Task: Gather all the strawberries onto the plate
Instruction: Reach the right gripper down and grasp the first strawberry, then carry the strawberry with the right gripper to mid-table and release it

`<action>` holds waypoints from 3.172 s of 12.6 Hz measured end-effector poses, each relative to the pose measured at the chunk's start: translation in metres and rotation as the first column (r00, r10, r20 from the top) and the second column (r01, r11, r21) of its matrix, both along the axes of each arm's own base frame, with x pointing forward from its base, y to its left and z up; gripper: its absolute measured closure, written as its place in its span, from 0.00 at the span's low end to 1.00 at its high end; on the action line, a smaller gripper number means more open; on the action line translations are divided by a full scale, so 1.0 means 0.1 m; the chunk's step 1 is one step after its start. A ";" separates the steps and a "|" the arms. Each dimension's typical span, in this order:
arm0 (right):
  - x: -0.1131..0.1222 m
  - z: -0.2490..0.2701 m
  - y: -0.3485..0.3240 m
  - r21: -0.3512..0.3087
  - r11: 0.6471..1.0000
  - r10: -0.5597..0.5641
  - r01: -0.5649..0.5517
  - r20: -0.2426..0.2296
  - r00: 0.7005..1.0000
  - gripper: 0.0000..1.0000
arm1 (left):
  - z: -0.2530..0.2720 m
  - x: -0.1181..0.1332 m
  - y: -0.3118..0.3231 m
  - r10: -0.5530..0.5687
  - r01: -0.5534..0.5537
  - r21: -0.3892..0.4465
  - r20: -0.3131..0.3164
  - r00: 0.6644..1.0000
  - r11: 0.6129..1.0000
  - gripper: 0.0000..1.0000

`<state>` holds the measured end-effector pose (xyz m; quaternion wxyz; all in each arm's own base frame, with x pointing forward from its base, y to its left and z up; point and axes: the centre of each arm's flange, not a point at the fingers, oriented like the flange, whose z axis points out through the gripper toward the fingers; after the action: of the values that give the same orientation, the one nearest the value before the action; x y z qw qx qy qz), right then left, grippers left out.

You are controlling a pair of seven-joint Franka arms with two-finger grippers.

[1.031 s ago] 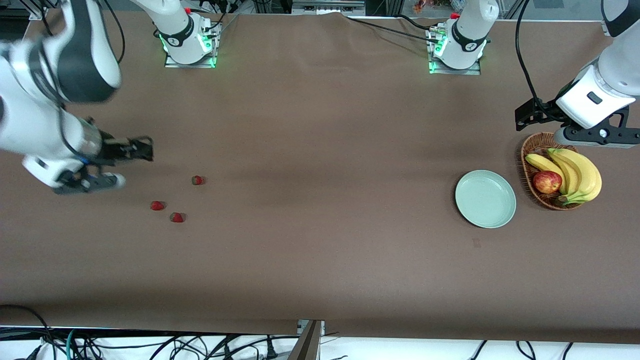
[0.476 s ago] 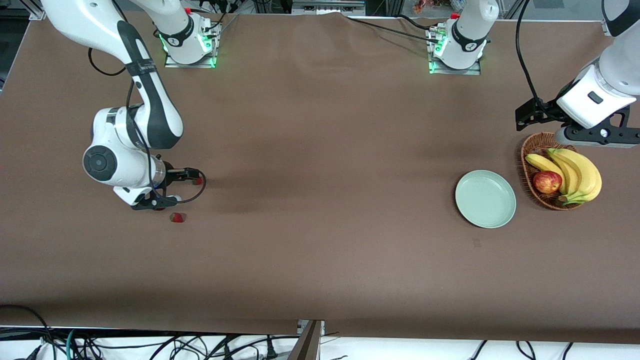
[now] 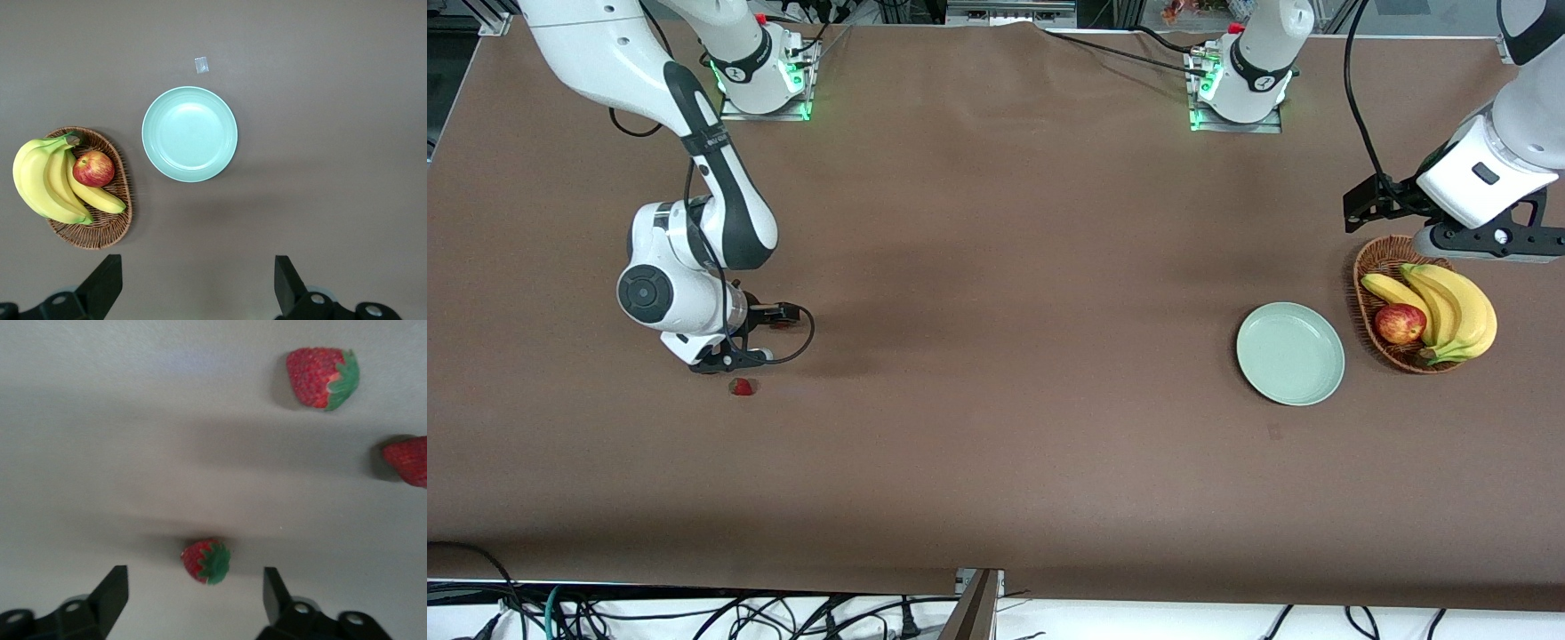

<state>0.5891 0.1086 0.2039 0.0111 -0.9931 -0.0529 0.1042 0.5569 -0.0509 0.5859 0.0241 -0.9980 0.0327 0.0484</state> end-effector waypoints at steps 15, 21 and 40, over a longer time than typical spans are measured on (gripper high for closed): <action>0.19 0.20 0.49 0.025 0.999 -0.043 0.042 0.025 0.999 0.66 | -0.01 -0.01 0.01 0.002 -0.002 0.001 -0.012 1.000 1.000 0.00; 0.42 0.59 1.98 0.132 0.981 -0.158 0.144 0.103 0.982 0.66 | -0.01 -0.01 0.02 0.003 -0.003 0.001 -0.012 1.000 1.000 0.00; -1.09 -0.09 5.17 0.690 0.553 -0.656 0.467 0.016 0.755 0.37 | 0.00 -0.01 0.07 0.012 -0.012 0.001 -0.013 1.000 1.000 0.00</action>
<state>0.4797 0.6258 0.1948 0.3793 -0.8920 0.2365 -0.0672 0.5559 -0.0444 0.5855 0.0242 -0.9978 0.0270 0.0549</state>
